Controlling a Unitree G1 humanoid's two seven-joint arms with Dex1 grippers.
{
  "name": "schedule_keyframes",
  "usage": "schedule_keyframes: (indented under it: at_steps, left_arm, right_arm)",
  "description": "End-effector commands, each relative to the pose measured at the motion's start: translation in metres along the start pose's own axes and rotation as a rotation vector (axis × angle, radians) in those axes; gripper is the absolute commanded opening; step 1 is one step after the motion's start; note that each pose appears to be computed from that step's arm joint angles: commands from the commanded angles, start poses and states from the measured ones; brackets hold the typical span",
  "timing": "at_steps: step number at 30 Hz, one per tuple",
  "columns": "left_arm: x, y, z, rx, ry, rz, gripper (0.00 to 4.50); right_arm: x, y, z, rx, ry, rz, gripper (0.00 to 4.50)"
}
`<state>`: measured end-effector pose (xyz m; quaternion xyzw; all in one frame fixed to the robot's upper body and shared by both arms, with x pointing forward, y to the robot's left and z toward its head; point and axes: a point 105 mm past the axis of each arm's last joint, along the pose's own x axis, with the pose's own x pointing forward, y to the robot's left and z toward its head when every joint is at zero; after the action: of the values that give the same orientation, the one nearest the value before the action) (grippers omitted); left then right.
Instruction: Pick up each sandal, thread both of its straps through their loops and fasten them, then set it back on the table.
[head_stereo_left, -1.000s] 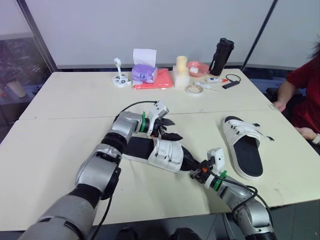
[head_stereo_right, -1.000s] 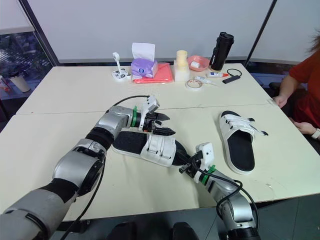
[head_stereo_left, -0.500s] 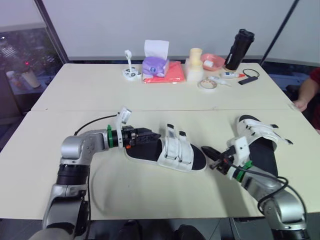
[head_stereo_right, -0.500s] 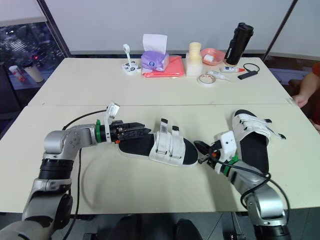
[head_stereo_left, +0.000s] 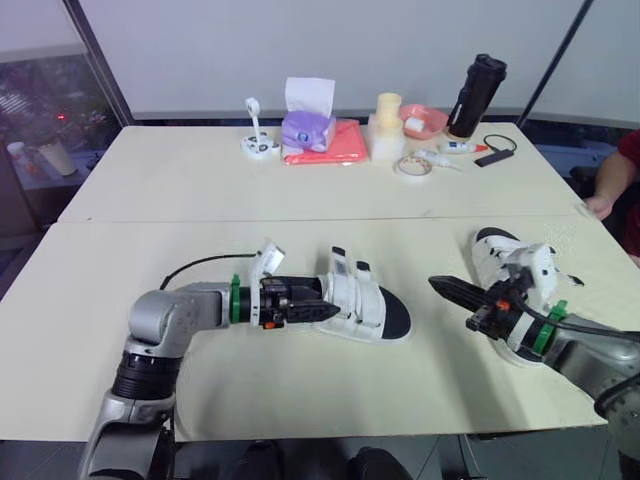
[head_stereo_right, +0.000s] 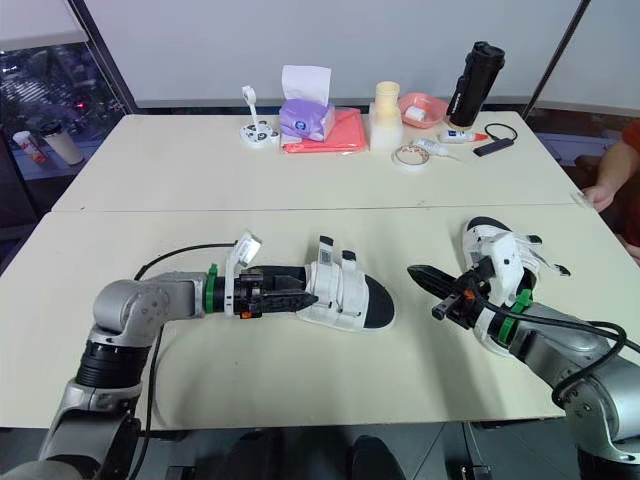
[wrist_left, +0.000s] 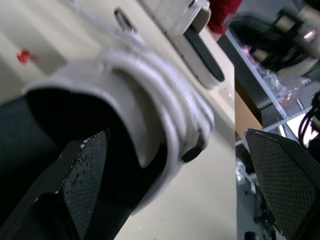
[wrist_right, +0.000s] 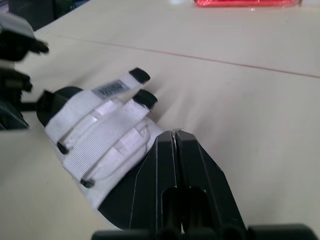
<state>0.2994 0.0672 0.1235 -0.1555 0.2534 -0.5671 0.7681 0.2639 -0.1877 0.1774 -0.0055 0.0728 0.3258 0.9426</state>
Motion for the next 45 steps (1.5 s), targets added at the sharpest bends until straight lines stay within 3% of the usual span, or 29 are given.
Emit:
schedule_keyframes:
  at_steps: [1, 15, 26, 29, 37, 45]
  left_arm:
    - [0.007, -0.003, 0.005, 0.025, -0.014, -0.030, 4.47]
    - [0.030, -0.023, 0.057, -0.287, -0.252, -0.269, 4.47]
    - [0.040, -0.027, 0.036, -0.252, -0.122, -0.244, 4.47]
    - [0.043, -0.024, 0.034, -0.247, -0.115, -0.226, 3.69]
    - [0.048, -0.020, 0.033, -0.242, -0.106, -0.210, 0.04]
    - [0.052, -0.030, 0.044, -0.184, -0.058, -0.286, 0.04]
  right_arm:
    - [-0.002, 0.007, 0.014, -0.029, -0.044, 0.008, 0.00]
    - [0.005, 0.012, -0.006, 0.024, -0.023, 0.000, 0.00]
    - [0.006, 0.007, -0.015, 0.038, -0.014, -0.041, 0.00]
    - [0.006, 0.006, -0.016, 0.039, -0.015, -0.048, 0.00]
    - [0.005, 0.006, -0.018, 0.044, -0.014, -0.056, 0.00]
    - [0.007, 0.005, -0.021, 0.051, -0.010, -0.059, 0.00]
